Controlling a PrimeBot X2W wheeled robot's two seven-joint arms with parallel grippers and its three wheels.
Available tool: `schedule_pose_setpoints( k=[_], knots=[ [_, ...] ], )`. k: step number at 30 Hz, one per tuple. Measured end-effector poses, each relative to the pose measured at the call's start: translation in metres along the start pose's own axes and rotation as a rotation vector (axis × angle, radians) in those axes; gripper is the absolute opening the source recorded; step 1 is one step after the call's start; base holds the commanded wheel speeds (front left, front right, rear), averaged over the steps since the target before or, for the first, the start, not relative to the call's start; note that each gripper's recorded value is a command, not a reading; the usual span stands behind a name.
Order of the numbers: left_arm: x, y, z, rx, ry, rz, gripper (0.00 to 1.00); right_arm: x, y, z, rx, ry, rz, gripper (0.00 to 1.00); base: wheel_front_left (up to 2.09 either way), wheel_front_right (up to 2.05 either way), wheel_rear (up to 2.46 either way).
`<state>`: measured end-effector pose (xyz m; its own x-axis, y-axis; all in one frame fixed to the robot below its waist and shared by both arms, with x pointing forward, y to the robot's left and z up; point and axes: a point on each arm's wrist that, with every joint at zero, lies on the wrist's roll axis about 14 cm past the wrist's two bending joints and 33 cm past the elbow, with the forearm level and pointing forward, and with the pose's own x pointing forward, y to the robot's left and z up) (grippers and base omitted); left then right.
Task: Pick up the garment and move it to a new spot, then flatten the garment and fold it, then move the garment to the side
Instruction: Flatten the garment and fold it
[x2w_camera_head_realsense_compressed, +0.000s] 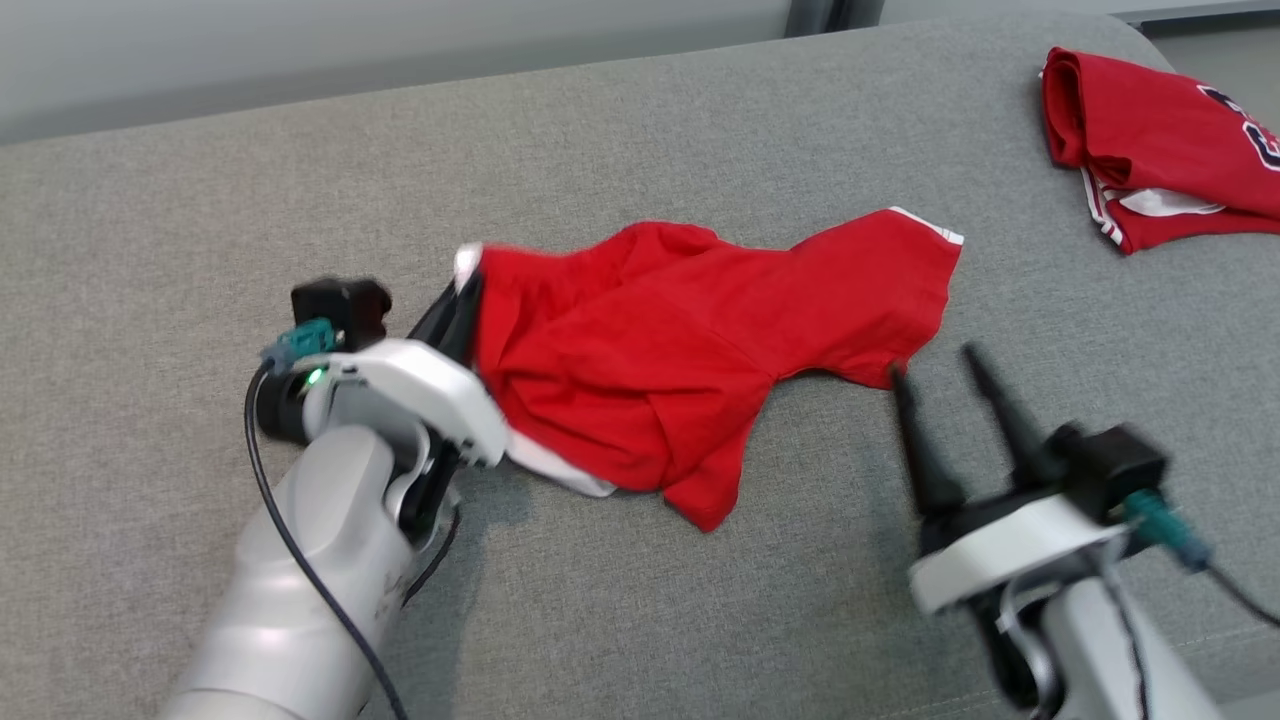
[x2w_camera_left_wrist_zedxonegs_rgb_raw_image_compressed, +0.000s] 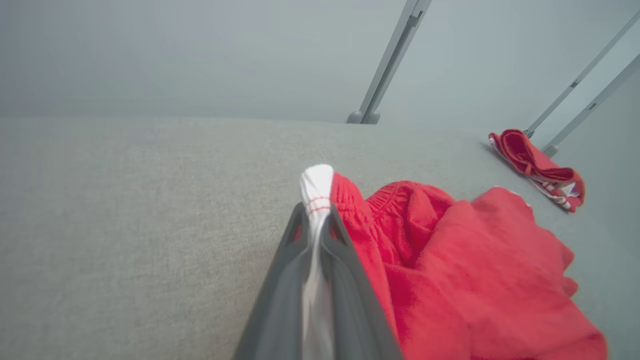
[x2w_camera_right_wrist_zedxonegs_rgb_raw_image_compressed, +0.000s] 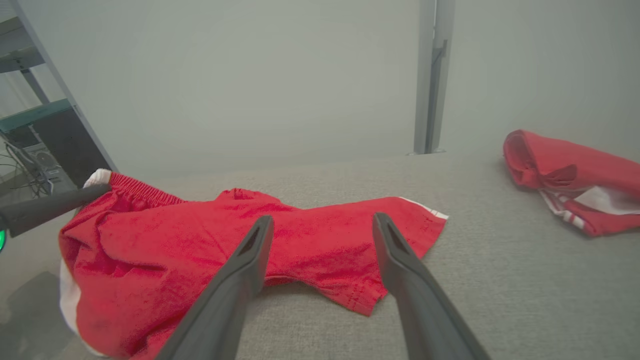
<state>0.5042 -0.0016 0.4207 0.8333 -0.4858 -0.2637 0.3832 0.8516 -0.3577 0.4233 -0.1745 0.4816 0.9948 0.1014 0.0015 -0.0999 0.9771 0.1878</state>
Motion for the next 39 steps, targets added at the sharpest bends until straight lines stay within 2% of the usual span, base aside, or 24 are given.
schedule_pose_setpoints(
  k=[6, 11, 18, 19, 20, 21, 22, 25, 28, 32, 33, 34, 39],
  knots=[
    [0.006, -0.044, 0.068, -0.114, -0.21, -0.117, 0.0, -0.027, 0.063, -0.058, 0.151, 0.199, 0.179, 1.0, 0.0, 0.0, 0.0],
    [0.001, -0.071, 0.087, -0.111, -0.265, -0.2, 0.0, -0.042, 0.089, -0.091, 0.271, 0.334, 0.223, 1.0, 0.0, 0.0, 0.0],
    [-0.006, -0.093, 0.09, -0.092, -0.28, -0.276, 0.0, -0.025, 0.117, -0.106, 0.266, 0.425, 0.323, 1.0, 0.0, 0.0, 0.0],
    [-0.007, -0.093, 0.09, -0.091, -0.281, -0.275, 0.0, -0.024, 0.12, -0.109, 0.257, 0.436, 0.335, 0.91, 0.0, 0.0, 0.0],
    [-0.008, -0.093, 0.091, -0.091, -0.283, -0.275, 0.0, -0.022, 0.122, -0.111, 0.252, 0.445, 0.341, 0.44, 0.0, 0.0, 0.0],
    [-0.008, -0.092, 0.091, -0.09, -0.285, -0.274, 0.0, -0.021, 0.122, -0.113, 0.245, 0.452, 0.343, 0.05, 0.0, 0.0, 0.0],
    [-0.009, -0.09, 0.091, -0.088, -0.285, -0.265, 0.0, -0.02, 0.121, -0.115, 0.234, 0.46, 0.343, 0.0, 0.0, 0.0, 0.0],
    [-0.009, -0.084, 0.091, -0.088, -0.289, -0.241, 0.0, -0.014, 0.116, -0.117, 0.202, 0.465, 0.337, 0.0, 0.0, 0.0, 0.0],
    [-0.013, -0.074, 0.104, -0.119, -0.333, -0.212, 0.0, 0.01, 0.101, -0.092, 0.208, 0.363, 0.287, 0.0, 0.0, 0.0, 0.0],
    [-0.029, -0.064, 0.135, -0.287, -0.448, -0.202, 0.0, 0.037, 0.055, -0.03, 0.107, 0.155, 0.221, 0.0, 0.0, 0.0, 0.0],
    [-0.029, -0.064, 0.135, -0.287, -0.448, -0.202, 0.0, 0.037, 0.055, -0.03, 0.107, 0.155, 0.221, 0.0, 0.0, 0.0, 0.0],
    [-0.035, -0.062, 0.142, -0.329, -0.478, -0.206, 0.0, 0.041, 0.044, -0.011, 0.077, 0.097, 0.204, 0.0, 0.0, 0.0, 0.0],
    [-0.063, -0.059, 0.154, -0.581, -0.541, -0.21, 0.0, 0.03, 0.009, 0.053, -0.058, -0.104, 0.146, 0.0, 0.0, 0.0, 0.0]
  ],
)
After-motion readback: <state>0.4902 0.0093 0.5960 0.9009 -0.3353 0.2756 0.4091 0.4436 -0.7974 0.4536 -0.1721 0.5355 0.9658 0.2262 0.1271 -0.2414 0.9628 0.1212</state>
